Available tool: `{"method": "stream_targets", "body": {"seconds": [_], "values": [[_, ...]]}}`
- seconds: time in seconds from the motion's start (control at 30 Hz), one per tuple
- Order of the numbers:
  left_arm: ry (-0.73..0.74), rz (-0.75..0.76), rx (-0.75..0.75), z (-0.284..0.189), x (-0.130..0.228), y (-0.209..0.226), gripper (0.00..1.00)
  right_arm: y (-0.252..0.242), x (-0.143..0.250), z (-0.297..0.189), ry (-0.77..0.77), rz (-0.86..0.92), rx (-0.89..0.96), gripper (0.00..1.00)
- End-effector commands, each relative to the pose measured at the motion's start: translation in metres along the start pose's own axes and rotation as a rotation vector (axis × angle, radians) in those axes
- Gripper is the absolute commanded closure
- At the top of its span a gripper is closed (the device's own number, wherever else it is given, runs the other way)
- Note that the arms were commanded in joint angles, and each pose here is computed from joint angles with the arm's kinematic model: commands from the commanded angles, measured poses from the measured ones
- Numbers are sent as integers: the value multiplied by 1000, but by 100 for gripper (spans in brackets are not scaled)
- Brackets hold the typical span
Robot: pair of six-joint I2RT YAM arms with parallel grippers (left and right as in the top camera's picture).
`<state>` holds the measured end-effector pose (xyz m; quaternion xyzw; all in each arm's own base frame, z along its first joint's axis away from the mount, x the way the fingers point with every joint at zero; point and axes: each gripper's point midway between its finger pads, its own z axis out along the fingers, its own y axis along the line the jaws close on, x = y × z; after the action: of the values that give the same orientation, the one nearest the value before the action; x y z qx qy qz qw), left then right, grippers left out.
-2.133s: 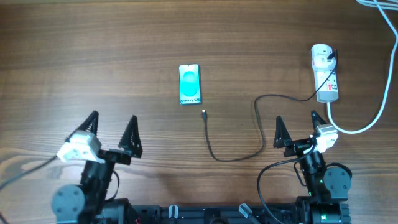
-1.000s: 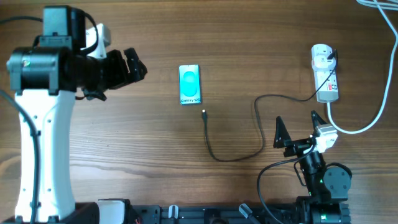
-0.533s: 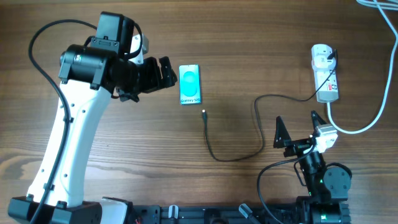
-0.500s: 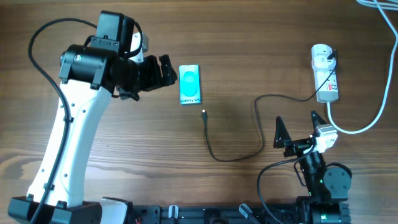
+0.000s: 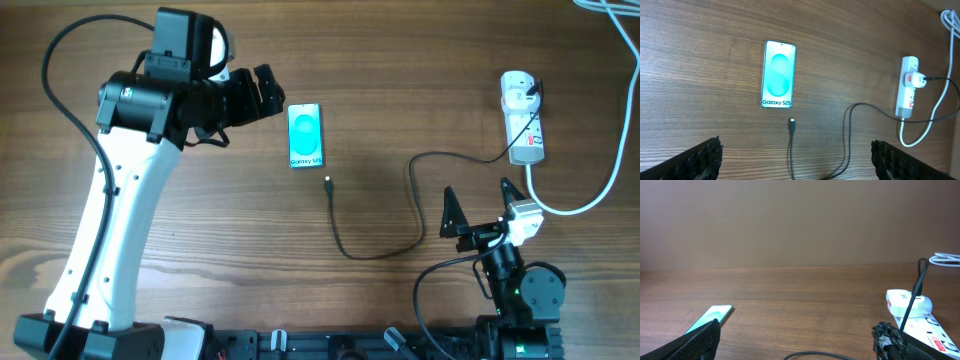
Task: Plug charger to phone and switch on socket
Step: 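Move the left gripper over the Galaxy phone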
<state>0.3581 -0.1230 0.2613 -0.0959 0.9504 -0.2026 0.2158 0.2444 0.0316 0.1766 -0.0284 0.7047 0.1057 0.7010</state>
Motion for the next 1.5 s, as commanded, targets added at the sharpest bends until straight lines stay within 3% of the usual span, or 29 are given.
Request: {"method": "stream_targets", "body": {"seconds": [0.0, 0.33, 0.57, 1.23, 1.47], "values": [[38, -19, -40, 20, 1, 8, 0, 0, -2, 0, -10, -7, 4, 0], [175, -32, -107, 78, 15, 21, 0, 0, -2, 0, -10, -7, 4, 0], [144, -42, -227, 96, 12, 34, 0, 0, -2, 0, -10, -8, 4, 0], [158, 81, -233, 207, 27, 8, 0, 0, -2, 0, -10, -8, 4, 0], [103, 89, -249, 216, 16, 10, 0, 0, -2, 0, -10, -7, 4, 0]]}}
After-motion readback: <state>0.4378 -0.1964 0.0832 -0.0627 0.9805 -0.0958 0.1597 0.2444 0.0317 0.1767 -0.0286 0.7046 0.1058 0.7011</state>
